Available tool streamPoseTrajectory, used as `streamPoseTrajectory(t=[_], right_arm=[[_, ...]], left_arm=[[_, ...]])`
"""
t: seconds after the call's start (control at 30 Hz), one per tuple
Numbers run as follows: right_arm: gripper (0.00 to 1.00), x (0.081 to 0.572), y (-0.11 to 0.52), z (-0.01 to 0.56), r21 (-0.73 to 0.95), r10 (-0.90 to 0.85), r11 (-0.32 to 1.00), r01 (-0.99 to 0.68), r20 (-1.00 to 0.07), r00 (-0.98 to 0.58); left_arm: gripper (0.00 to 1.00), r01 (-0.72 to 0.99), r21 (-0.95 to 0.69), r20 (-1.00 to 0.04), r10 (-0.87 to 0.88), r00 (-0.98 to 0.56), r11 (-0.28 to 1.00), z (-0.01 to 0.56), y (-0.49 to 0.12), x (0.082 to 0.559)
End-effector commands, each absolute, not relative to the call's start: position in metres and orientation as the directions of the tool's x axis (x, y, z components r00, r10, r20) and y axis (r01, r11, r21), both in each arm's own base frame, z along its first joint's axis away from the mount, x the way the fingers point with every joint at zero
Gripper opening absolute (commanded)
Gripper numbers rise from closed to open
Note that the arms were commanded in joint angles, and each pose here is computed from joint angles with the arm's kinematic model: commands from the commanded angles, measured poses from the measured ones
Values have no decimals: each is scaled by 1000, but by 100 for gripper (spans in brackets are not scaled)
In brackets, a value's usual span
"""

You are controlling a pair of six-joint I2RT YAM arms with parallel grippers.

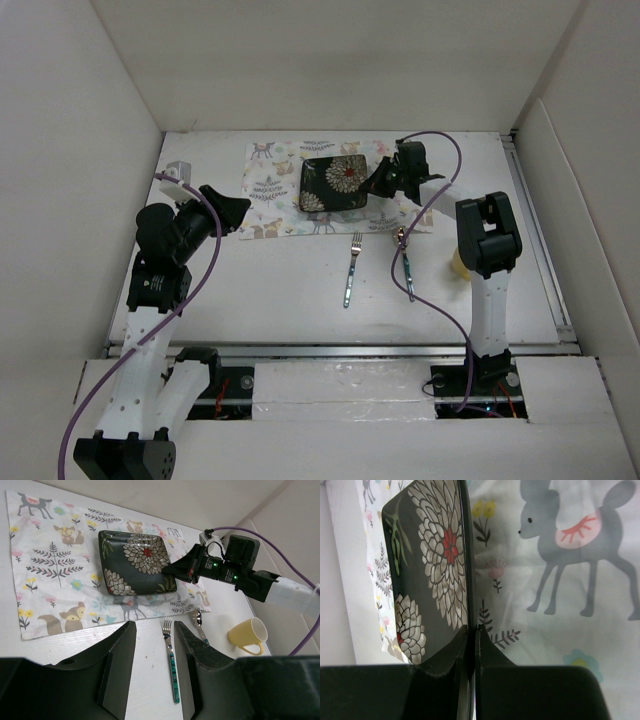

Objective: Set the dinner table for one person

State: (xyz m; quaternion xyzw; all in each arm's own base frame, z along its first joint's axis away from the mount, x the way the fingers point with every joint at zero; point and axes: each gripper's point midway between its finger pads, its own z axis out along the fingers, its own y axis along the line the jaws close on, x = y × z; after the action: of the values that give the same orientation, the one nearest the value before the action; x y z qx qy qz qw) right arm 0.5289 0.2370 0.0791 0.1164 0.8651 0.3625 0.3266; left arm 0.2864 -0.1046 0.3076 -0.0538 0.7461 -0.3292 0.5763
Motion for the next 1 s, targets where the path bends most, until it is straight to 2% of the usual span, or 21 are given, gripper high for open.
streamPoseTrajectory(t=[0.0,0.4,0.43,0.5,0.53,0.63,0.8,0.93,0.97], right_arm=[[0,557,248,162,764,466,603,-227,-569,-678],[0,568,249,123,740,421,649,-177,-543,-727],[4,570,243,120,737,423,655,-168,-542,-726],[17,570,240,121,719,416,675,-165,-555,-720],[33,569,238,121,715,415,680,-162,-558,-719],[52,569,232,137,686,406,705,-181,-599,-690],[62,566,215,167,606,379,775,-178,-672,-637],[64,556,200,195,552,364,814,-184,-730,-579],[61,549,196,216,531,355,822,-205,-759,-546]], left_arm=[[34,337,-540,-838,-452,-306,771,314,-108,288],[34,333,-548,-830,-451,-328,767,306,-110,288],[34,334,-550,-829,-451,-331,765,306,-110,288],[34,327,-549,-828,-450,-334,769,304,-110,291],[34,325,-547,-829,-446,-338,771,303,-110,292],[31,310,-552,-823,-446,-352,774,298,-109,295],[29,287,-568,-802,-439,-405,771,281,-111,301],[20,315,-572,-791,-408,-456,757,274,-121,307],[18,326,-570,-790,-394,-470,754,273,-127,307]])
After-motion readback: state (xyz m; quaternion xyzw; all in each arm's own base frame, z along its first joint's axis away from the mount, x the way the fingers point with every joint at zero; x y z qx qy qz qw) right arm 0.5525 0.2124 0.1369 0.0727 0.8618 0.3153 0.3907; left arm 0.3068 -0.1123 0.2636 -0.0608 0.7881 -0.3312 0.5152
